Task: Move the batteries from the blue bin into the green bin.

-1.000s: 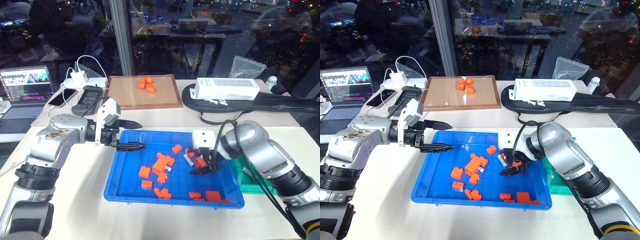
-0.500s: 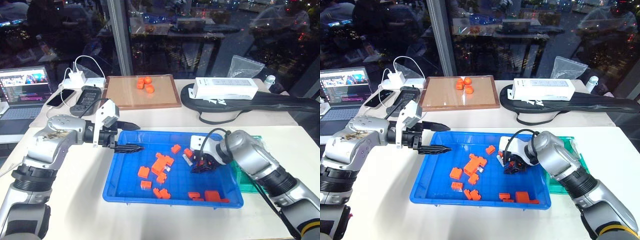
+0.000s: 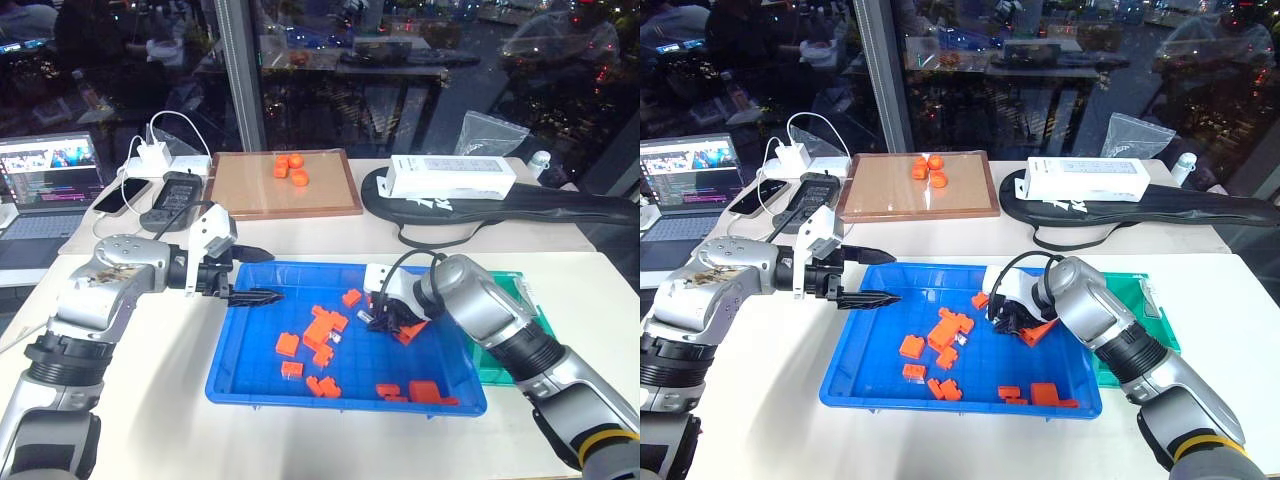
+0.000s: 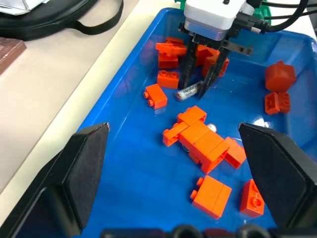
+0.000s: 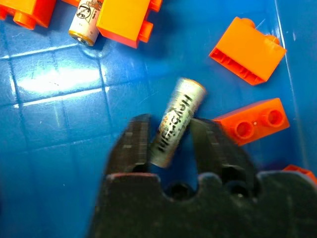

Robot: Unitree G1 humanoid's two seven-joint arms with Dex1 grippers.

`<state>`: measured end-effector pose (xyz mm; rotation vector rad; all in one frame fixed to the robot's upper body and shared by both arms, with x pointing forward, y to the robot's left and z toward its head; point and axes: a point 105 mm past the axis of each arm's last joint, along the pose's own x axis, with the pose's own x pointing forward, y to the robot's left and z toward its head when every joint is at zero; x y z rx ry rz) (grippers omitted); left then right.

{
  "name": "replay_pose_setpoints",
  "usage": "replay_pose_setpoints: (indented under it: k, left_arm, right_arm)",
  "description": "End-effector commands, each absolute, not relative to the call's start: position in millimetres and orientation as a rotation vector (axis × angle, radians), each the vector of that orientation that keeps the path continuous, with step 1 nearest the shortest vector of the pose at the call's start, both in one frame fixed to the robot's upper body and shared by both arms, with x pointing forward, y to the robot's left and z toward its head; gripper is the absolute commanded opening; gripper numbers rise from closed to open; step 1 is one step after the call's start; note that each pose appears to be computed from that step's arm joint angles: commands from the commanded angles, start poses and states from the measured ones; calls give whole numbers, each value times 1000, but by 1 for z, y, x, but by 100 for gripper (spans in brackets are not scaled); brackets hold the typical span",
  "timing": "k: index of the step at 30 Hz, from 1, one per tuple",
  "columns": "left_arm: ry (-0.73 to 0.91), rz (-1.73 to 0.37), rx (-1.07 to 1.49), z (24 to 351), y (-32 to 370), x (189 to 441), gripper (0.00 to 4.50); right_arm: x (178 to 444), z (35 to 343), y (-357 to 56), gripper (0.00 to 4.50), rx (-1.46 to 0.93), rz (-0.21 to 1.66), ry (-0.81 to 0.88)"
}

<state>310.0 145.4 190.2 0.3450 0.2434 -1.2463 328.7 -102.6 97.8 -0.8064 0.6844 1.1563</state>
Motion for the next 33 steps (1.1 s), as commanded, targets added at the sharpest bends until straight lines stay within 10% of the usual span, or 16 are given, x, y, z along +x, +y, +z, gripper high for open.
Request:
replay_pose_setpoints:
  k: [1,16,26,33]
  left_arm:
    - [198,-1240,387,201,145,312,450]
    - [149,-1292,356,207,131,321,450]
    - [146,-1307,370,208,129,326,450]
    - [151,-1304,375,209,130,324,450]
  right_arm:
    - [327,110,-100,24,-817,1173,633]
    - [336,242,-251,24,-765,640,534]
    - [305,190,-289,24,-769,568,718]
    - [309,204,-280,285,-786,571,652]
